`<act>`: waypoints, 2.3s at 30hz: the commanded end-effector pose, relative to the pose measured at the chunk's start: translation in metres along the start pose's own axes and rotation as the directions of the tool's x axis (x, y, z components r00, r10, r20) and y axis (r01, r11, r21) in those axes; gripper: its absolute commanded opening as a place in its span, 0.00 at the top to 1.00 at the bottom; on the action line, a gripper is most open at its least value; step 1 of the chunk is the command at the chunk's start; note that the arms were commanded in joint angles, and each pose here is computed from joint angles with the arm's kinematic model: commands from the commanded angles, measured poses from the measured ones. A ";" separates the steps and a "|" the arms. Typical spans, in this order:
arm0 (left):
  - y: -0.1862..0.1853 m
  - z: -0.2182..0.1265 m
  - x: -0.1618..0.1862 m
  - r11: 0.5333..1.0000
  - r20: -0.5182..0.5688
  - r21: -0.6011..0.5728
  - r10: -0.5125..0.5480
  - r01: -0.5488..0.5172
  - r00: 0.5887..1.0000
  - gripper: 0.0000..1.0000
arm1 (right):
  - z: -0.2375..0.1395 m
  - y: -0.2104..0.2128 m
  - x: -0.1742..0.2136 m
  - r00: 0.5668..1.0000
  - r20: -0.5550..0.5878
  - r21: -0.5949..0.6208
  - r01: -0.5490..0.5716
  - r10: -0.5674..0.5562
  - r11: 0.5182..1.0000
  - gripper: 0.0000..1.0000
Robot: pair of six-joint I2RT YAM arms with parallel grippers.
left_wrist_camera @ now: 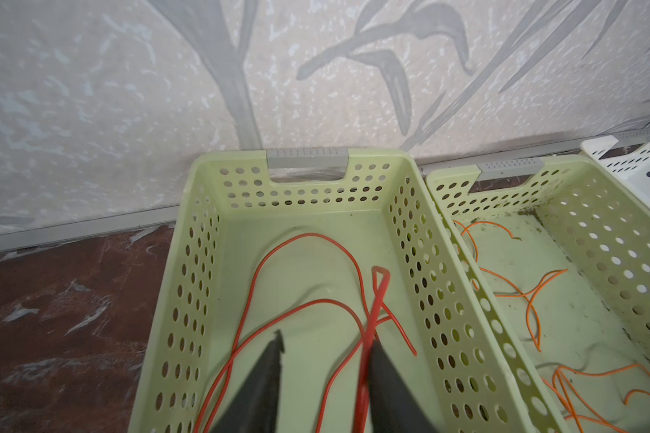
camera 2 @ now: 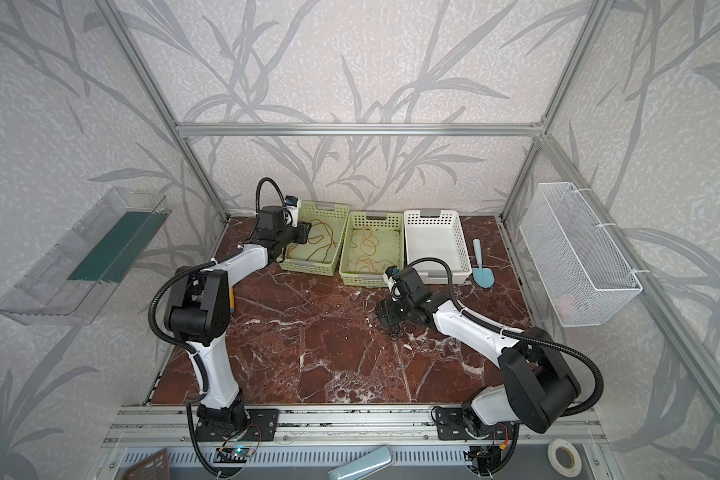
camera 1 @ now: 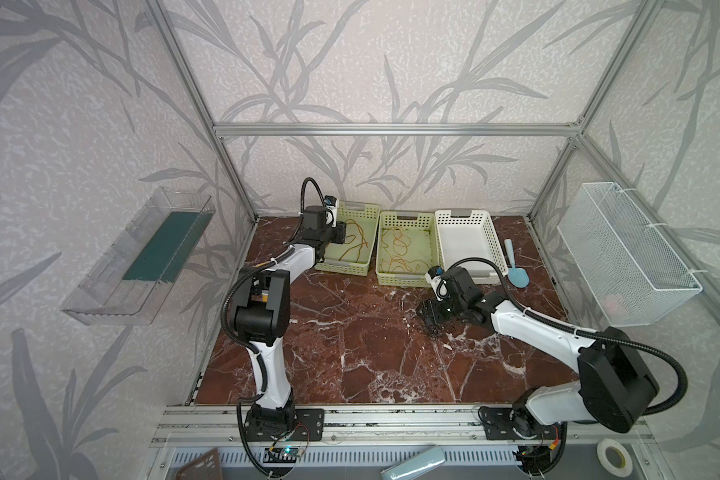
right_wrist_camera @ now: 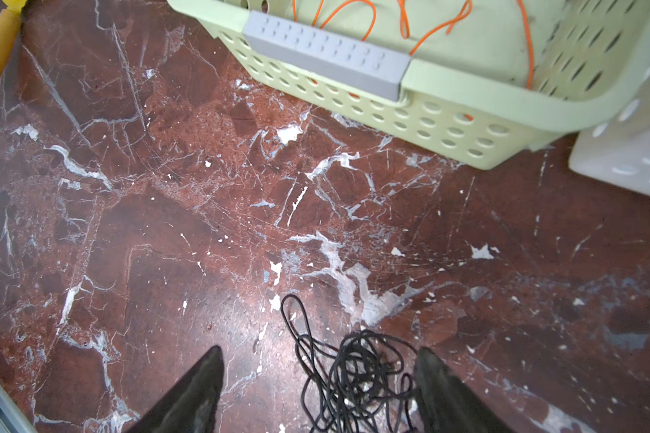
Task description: Untangle the cables
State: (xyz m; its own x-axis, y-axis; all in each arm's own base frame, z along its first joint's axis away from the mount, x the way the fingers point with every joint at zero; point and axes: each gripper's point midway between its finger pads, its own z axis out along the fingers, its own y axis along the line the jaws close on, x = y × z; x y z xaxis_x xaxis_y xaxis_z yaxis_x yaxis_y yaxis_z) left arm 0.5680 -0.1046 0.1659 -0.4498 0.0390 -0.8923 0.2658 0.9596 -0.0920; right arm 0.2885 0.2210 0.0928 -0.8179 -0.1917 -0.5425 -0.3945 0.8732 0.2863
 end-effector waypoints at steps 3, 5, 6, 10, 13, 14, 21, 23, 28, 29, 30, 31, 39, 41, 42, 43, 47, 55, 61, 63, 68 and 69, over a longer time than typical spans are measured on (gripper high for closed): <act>-0.005 -0.053 -0.042 1.000 0.137 -0.028 0.014 -0.010 0.991 0.01 | -0.026 -0.013 -0.003 0.996 0.019 0.035 -0.085 0.085 0.996 0.21; -0.011 -0.068 -0.043 0.999 0.111 -0.036 0.039 -0.035 0.993 0.01 | -0.030 -0.023 0.002 0.993 0.025 0.067 -0.120 0.119 0.990 0.21; -0.015 -0.074 -0.040 0.998 0.092 -0.035 0.054 -0.051 0.994 0.01 | -0.031 -0.027 0.005 0.991 0.027 0.077 -0.131 0.129 0.988 0.22; -0.057 -0.104 -0.015 0.992 0.028 0.039 0.123 -0.124 0.992 0.08 | -0.028 -0.049 0.025 0.974 -0.025 0.105 -0.221 0.225 0.970 0.27; -0.110 -0.122 0.021 0.964 -0.026 0.155 0.221 -0.214 0.975 0.20 | -0.022 -0.049 0.035 0.965 -0.076 0.054 -0.246 0.250 0.968 0.34; -0.130 -0.127 0.038 0.950 -0.051 0.204 0.251 -0.236 0.967 0.26 | -0.018 -0.044 0.036 0.967 -0.095 0.027 -0.234 0.236 0.972 0.36; -0.229 -0.146 0.141 0.856 -0.202 0.467 0.347 -0.221 0.916 0.40 | 0.003 -0.026 0.045 0.963 -0.178 -0.068 -0.218 0.203 0.974 0.51; -0.248 -0.143 0.166 0.830 -0.251 0.519 0.378 -0.205 0.891 0.40 | 0.006 -0.035 0.051 0.958 -0.195 -0.016 -0.218 0.211 0.976 0.59; -0.272 -0.131 0.204 0.791 -0.302 0.577 0.438 -0.203 0.847 0.38 | 0.007 -0.037 0.053 0.961 -0.194 -0.013 -0.202 0.195 0.979 0.71; -0.276 -0.129 0.210 0.781 -0.303 0.590 0.450 -0.205 0.840 0.37 | 0.008 -0.036 0.053 0.962 -0.192 -0.018 -0.201 0.194 0.979 0.72; -0.279 -0.128 0.214 0.771 -0.304 0.600 0.464 -0.211 0.832 0.36 | 0.008 -0.035 0.053 0.962 -0.193 -0.023 -0.201 0.193 0.979 0.74; -0.283 -0.127 0.220 0.757 -0.301 0.615 0.483 -0.220 0.822 0.36 | 0.009 -0.035 0.052 0.963 -0.190 -0.027 -0.200 0.192 0.979 0.75; -0.292 -0.110 0.232 0.758 -0.295 0.604 0.502 -0.248 0.813 0.30 | 0.011 -0.034 0.057 0.962 -0.196 -0.039 -0.202 0.190 0.979 0.83; -0.293 -0.105 0.232 0.766 -0.292 0.594 0.489 -0.245 0.822 0.29 | 0.011 -0.033 0.057 0.963 -0.197 -0.042 -0.198 0.186 0.979 0.86; -0.293 -0.103 0.232 0.772 -0.289 0.586 0.483 -0.246 0.826 0.29 | 0.011 -0.033 0.057 0.963 -0.197 -0.044 -0.196 0.183 0.980 0.87; -0.293 -0.100 0.232 0.774 -0.285 0.582 0.481 -0.250 0.829 0.29 | 0.011 -0.033 0.057 0.963 -0.197 -0.047 -0.196 0.183 0.980 0.88; -0.297 -0.088 0.237 0.773 -0.277 0.577 0.489 -0.264 0.827 0.29 | 0.012 -0.032 0.057 0.964 -0.199 -0.054 -0.191 0.177 0.980 0.90; -0.305 -0.081 0.256 0.757 -0.286 0.594 0.516 -0.273 0.807 0.68 | 0.000 -0.028 0.039 0.977 -0.134 -0.066 -0.179 0.169 0.982 0.93; -0.286 -0.085 0.251 0.796 -0.298 0.513 0.517 -0.322 0.803 1.00 | -0.034 -0.027 0.001 0.978 0.024 -0.105 -0.202 0.205 0.974 0.95; -0.273 -0.087 0.242 0.831 -0.321 0.444 0.497 -0.335 0.806 1.00 | -0.048 -0.032 -0.008 0.973 0.066 -0.107 -0.214 0.222 0.971 0.95; -0.233 -0.105 0.215 0.888 -0.329 0.274 0.446 -0.368 0.832 1.00 | -0.077 -0.057 -0.015 0.954 0.157 -0.062 -0.250 0.257 0.966 0.94; -0.227 -0.109 0.209 0.897 -0.324 0.246 0.432 -0.366 0.842 1.00 | -0.081 -0.062 -0.015 0.950 0.167 -0.052 -0.258 0.263 0.965 0.94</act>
State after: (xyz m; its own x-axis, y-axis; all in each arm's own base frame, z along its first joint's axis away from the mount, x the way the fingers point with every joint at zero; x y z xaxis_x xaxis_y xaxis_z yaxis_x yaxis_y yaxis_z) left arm 0.3126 -0.3138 0.0298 -0.5093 0.5714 -0.6435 0.7103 0.7013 0.0605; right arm 0.2922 0.1470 0.1394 -0.8224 0.0967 -0.5606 -0.2168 0.8578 0.4661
